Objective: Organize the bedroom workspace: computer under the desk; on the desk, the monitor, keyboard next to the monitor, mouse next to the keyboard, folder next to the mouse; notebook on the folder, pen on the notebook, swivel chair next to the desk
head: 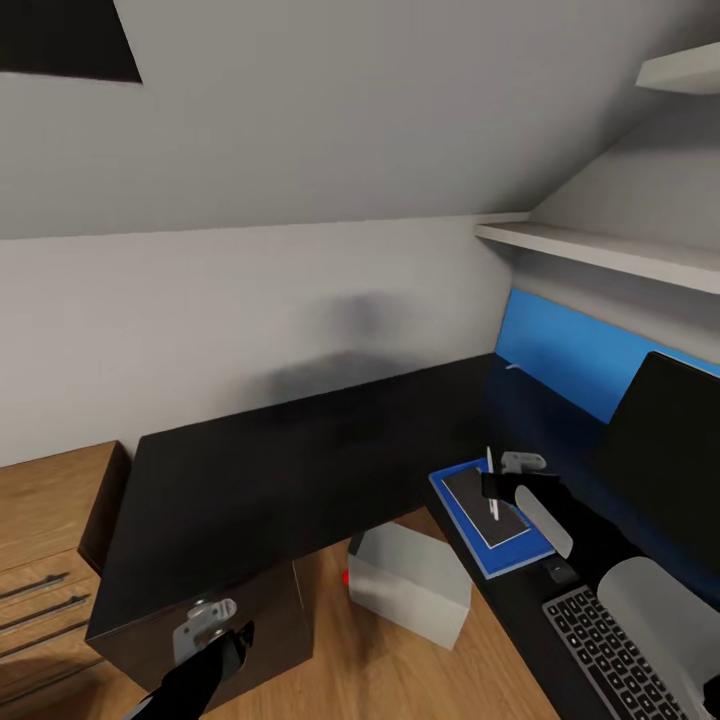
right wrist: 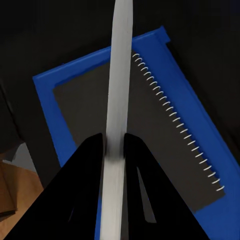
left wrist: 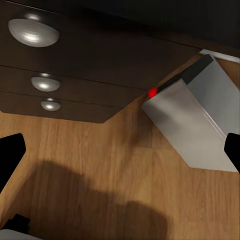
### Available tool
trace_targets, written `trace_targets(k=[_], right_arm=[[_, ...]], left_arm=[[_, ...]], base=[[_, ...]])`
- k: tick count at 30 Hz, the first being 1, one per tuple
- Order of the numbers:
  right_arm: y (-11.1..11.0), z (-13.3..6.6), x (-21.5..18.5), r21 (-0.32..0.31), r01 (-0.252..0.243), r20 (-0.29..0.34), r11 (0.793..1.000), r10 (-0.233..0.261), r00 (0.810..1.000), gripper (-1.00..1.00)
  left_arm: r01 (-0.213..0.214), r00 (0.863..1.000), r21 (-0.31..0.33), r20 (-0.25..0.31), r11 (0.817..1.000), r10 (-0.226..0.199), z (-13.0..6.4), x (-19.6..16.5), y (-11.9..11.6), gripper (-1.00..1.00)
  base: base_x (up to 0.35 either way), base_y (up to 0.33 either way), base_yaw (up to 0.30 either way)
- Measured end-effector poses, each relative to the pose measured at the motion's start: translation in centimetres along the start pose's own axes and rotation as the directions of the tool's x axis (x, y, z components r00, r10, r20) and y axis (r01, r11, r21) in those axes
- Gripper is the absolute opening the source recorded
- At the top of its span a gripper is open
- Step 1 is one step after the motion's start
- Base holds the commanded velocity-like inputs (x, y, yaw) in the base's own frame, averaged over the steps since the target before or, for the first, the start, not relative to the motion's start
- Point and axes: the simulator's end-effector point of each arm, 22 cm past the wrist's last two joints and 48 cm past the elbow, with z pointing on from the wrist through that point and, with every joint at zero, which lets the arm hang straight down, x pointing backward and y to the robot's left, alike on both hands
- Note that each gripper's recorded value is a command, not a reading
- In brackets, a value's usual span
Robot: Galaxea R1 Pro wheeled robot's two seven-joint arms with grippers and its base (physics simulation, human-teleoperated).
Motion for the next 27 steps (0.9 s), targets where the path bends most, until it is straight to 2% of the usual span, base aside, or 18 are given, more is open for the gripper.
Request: trace_targets(k=[27], right_arm=[[-0.1,2.6,1.1,0.015,0.024,0.016,1.0,-0.025,1.0,-1.0]], left_arm=[[0.001,1.0,-0.002,0.001,1.0,-0.001,2.7,1.0,0.5,1.0]], base=[[0.0,0.0,0.0]])
